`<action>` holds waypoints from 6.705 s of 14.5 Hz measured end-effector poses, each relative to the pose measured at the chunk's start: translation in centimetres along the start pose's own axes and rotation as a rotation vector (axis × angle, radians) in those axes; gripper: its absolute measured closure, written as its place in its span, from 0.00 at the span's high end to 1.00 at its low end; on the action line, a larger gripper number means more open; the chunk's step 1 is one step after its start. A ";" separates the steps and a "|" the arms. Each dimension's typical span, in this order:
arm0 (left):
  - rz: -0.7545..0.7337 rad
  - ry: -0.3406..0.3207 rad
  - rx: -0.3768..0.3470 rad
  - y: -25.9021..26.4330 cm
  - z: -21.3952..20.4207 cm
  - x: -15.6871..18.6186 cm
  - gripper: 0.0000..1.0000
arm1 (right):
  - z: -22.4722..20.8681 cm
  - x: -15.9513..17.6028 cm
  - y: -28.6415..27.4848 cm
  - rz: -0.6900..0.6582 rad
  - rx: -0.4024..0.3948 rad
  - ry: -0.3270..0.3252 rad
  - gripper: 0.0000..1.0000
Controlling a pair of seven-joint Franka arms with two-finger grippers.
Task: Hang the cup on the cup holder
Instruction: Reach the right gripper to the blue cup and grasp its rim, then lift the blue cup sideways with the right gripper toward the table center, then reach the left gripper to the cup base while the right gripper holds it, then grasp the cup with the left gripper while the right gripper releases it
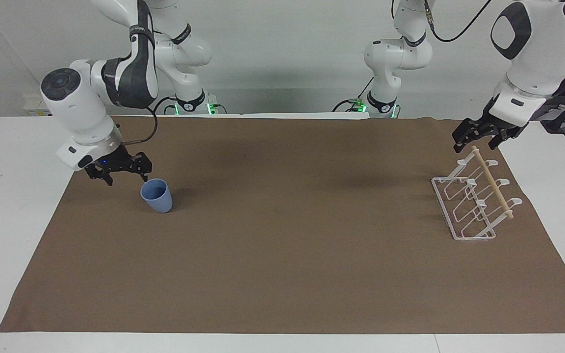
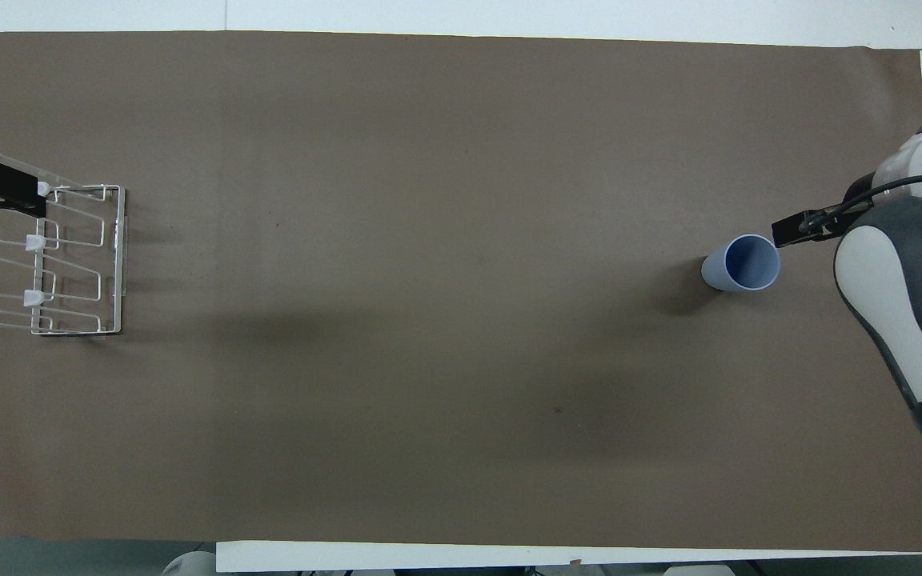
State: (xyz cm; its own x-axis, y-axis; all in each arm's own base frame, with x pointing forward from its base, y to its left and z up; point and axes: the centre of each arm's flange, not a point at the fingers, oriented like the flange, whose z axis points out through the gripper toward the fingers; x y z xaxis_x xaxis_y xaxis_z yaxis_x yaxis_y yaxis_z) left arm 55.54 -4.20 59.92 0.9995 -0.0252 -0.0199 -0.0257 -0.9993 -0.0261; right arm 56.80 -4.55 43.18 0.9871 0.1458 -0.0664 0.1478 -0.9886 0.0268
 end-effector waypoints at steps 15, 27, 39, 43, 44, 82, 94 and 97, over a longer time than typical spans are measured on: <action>0.000 0.000 0.000 0.0 0.0 0.0 1.00 | 6.2 -1.5 0.5 -0.120 0.051 0.057 0.66; 0.000 0.000 0.000 0.0 0.0 0.0 1.00 | -0.3 0.5 -3.8 -0.103 0.311 0.040 0.04; 0.000 0.000 0.000 0.0 0.0 0.0 1.00 | -5.0 1.7 -32.0 0.298 1.053 -0.035 0.04; 0.003 -0.003 0.000 0.3 0.0 -0.1 1.00 | -5.2 0.7 -37.2 0.435 1.206 -0.070 0.04; 0.001 -0.006 0.000 0.3 -0.1 -0.2 1.00 | -5.3 0.6 -37.5 0.452 1.222 -0.076 0.04; -1.311 -0.383 -0.485 22.5 3.9 -4.6 0.87 | -4.7 0.3 -38.2 0.533 1.262 -0.104 0.04; -1.313 -0.385 -0.491 22.6 3.9 -4.6 0.77 | -4.8 0.4 -37.9 0.551 1.264 -0.107 0.14; -1.318 -0.390 -0.485 22.5 4.0 -4.6 0.77 | -5.3 1.0 -36.4 0.562 1.263 -0.077 0.45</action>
State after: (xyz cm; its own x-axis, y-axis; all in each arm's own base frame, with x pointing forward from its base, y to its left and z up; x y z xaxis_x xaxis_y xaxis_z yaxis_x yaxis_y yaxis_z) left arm 50.27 -26.50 55.43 0.2214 0.8277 -0.5156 0.9747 -0.2036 0.0917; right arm 52.78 31.77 47.41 0.8829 -0.2406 -0.4032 -0.4610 -0.2817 -0.8415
